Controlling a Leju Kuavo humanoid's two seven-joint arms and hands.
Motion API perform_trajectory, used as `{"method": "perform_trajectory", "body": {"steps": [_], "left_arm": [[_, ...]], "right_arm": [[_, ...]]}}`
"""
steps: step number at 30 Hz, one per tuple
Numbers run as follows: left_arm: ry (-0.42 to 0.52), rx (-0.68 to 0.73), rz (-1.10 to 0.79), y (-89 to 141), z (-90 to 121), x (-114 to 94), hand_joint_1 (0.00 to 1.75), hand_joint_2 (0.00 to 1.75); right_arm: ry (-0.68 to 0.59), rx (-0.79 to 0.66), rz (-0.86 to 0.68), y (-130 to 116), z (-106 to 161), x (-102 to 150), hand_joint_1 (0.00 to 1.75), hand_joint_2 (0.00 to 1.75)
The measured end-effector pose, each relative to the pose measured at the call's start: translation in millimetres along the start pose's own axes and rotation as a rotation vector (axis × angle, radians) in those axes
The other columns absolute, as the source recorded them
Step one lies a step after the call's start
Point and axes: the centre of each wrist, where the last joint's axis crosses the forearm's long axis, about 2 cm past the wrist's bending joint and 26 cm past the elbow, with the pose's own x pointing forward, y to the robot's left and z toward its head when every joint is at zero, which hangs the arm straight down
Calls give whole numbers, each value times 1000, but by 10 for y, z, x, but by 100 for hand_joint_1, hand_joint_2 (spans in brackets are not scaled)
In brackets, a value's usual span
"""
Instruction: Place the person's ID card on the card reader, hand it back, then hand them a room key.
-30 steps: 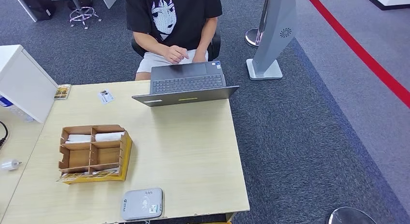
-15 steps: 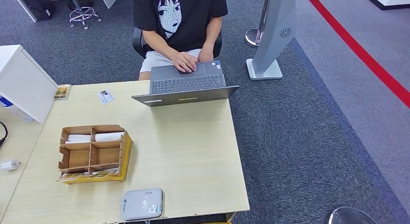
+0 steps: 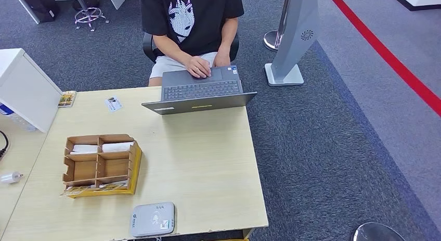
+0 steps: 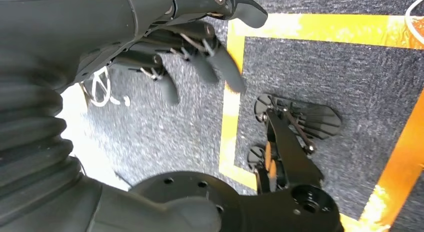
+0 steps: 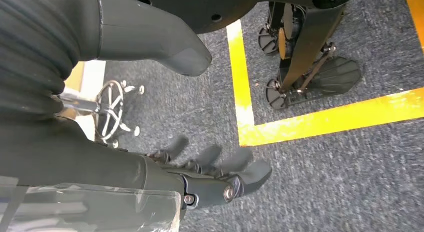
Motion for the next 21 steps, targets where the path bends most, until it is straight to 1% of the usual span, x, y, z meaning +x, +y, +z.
{"method": "perform_trajectory", "body": {"steps": [10,14,19,20,21], "left_arm": [[-24,-1,-135,123,8,-48,0,175],[-38,-9,-189,149,14,-67,0,0],[-50,-25,-251,167,24,-103,0,0],[-53,-28,-263,169,26,-111,0,0],[-54,-30,-268,170,27,-116,0,0]], "right_arm": [[-39,16,47,-109,3,-55,0,175],[-53,27,66,-133,8,-83,0,175],[-69,47,85,-146,17,-123,0,175],[-70,52,88,-148,19,-132,0,131],[-71,55,90,-148,20,-136,0,116]]}}
